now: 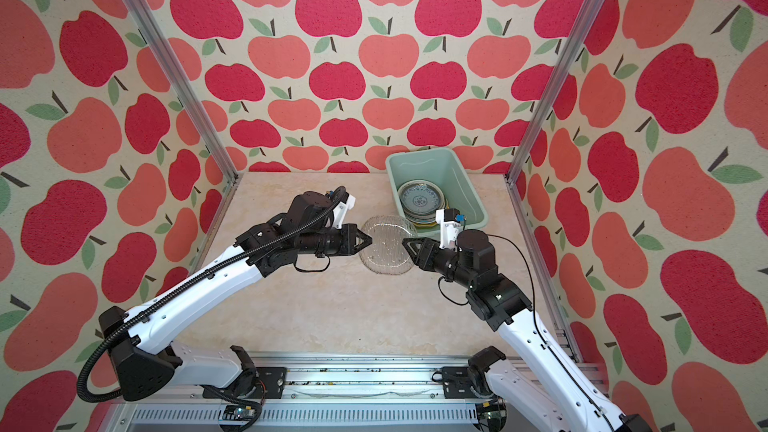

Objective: Place the plates into the plastic bin on the countertop
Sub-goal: 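Carry the oval plate over the bin with the right gripper while the left releases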

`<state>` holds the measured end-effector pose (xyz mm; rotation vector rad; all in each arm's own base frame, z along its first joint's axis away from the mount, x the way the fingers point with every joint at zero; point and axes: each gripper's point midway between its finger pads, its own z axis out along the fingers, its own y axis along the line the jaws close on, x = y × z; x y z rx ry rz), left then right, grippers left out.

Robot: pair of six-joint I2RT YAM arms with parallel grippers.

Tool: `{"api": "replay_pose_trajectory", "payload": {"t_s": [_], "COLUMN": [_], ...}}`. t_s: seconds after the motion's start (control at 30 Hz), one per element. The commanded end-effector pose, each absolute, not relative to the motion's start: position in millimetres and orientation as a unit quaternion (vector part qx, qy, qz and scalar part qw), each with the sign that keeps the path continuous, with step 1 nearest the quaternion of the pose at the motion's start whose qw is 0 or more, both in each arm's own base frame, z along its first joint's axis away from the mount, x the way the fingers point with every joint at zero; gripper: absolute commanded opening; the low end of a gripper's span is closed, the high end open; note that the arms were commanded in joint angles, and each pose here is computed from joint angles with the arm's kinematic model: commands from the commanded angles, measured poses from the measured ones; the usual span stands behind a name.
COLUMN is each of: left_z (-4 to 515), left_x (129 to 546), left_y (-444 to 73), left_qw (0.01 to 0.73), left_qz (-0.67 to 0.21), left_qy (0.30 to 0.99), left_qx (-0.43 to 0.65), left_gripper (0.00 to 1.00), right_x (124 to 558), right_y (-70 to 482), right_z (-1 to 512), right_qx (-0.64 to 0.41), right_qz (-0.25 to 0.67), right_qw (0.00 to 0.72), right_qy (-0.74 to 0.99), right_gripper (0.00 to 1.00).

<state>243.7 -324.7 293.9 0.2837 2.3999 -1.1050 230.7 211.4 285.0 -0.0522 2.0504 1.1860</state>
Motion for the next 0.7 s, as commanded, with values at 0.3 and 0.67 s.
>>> {"api": "replay_pose_trajectory", "payload": {"t_s": [0.3,0.67], "left_z": [301.6,328.3], "left_x": [243.7,257.0], "left_y": [-326.0,-325.2], "left_qw": [0.215,0.264], "left_qz": [-0.428,-0.439], "left_qy": [0.875,0.855], "left_qx": [0.076,0.077], "left_gripper": [0.0,0.46], "right_x": [227.7,252.2], "right_y": [212.5,194.6], "right_z": [307.1,338.4], "right_qx": [-0.035,0.013], "right_qz": [0.506,0.472], "right_qw": [0.385,0.408], "right_qy": [0.771,0.782], "right_gripper": [0.06,0.0]}}
